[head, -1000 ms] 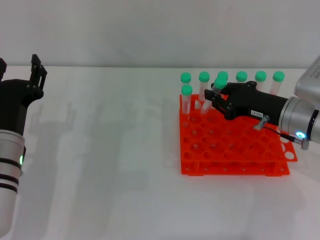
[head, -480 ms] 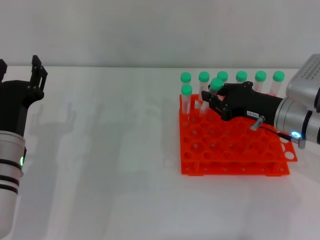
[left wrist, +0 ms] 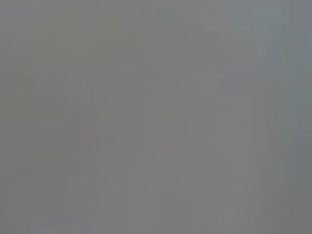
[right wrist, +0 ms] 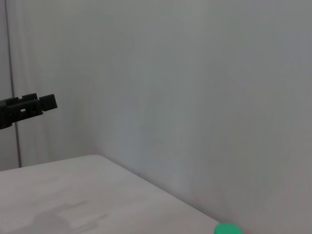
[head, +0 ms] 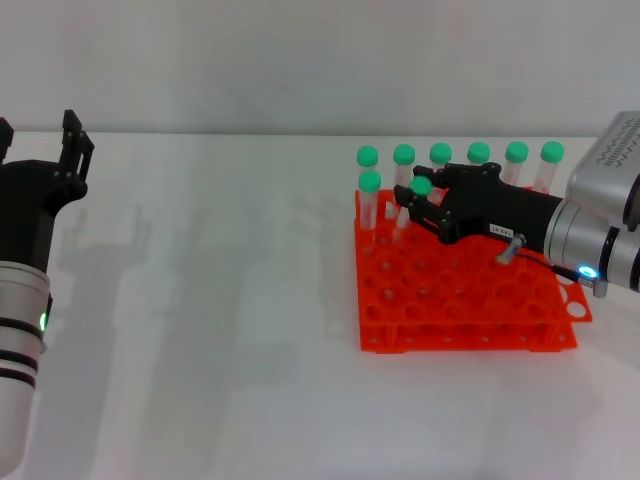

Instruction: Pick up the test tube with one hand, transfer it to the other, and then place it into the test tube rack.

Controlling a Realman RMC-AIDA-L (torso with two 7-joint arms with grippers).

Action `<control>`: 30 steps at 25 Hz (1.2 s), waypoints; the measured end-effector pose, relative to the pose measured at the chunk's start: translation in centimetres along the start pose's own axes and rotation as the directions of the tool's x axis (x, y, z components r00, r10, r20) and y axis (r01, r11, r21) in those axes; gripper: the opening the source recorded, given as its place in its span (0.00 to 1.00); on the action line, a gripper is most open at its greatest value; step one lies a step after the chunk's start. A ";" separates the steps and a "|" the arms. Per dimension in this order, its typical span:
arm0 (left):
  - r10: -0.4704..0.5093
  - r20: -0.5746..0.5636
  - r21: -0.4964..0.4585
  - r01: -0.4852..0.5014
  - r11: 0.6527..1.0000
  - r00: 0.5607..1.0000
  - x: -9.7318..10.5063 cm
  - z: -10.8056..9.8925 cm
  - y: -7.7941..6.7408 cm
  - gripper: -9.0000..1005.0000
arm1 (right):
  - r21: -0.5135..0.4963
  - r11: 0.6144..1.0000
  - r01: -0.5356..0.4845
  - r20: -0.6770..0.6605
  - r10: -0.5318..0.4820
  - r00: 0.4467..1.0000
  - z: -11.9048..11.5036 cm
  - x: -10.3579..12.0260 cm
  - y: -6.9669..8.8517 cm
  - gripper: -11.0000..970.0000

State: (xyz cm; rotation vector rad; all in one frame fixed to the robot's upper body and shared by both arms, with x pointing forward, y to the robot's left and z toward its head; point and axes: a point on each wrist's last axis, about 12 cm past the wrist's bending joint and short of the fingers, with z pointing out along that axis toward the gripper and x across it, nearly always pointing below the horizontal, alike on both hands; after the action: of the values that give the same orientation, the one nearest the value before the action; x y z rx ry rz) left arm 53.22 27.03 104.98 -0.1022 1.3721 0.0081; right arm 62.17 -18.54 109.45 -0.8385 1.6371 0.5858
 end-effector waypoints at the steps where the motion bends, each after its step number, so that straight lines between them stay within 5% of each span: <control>1: 0.000 0.000 0.000 0.000 1.000 1.000 0.0 0.0 0.0 0.74 | 0.001 1.000 0.000 -0.001 0.000 1.000 0.0 0.0 0.0 0.26; 9: -0.001 0.001 0.002 0.001 1.000 1.000 0.0 0.0 0.0 0.74 | 0.026 0.999 -0.028 0.028 0.027 0.999 -0.4 -0.1 -0.4 0.50; 17: 0.000 0.000 0.005 0.000 1.000 1.000 0.0 -0.1 -0.1 0.74 | 0.091 0.989 -0.113 0.202 0.093 0.975 -3.4 -0.7 -2.3 0.71; 20: 0.003 -0.003 0.010 -0.003 1.000 1.000 0.0 0.0 -0.1 0.74 | 0.148 0.979 -0.140 0.298 0.091 0.950 -5.1 -0.6 -3.0 0.91; 30: 0.028 -0.022 0.024 -0.027 0.999 0.999 0.3 0.3 -0.2 0.75 | 0.497 0.864 -0.084 0.389 -0.135 0.911 -9.4 1.9 -4.5 0.90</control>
State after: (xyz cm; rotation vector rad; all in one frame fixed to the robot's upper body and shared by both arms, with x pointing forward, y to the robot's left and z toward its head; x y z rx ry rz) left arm 53.63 26.80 104.76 -0.0640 1.3951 0.0140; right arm 59.73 -28.80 110.03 -0.3133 1.2920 0.2610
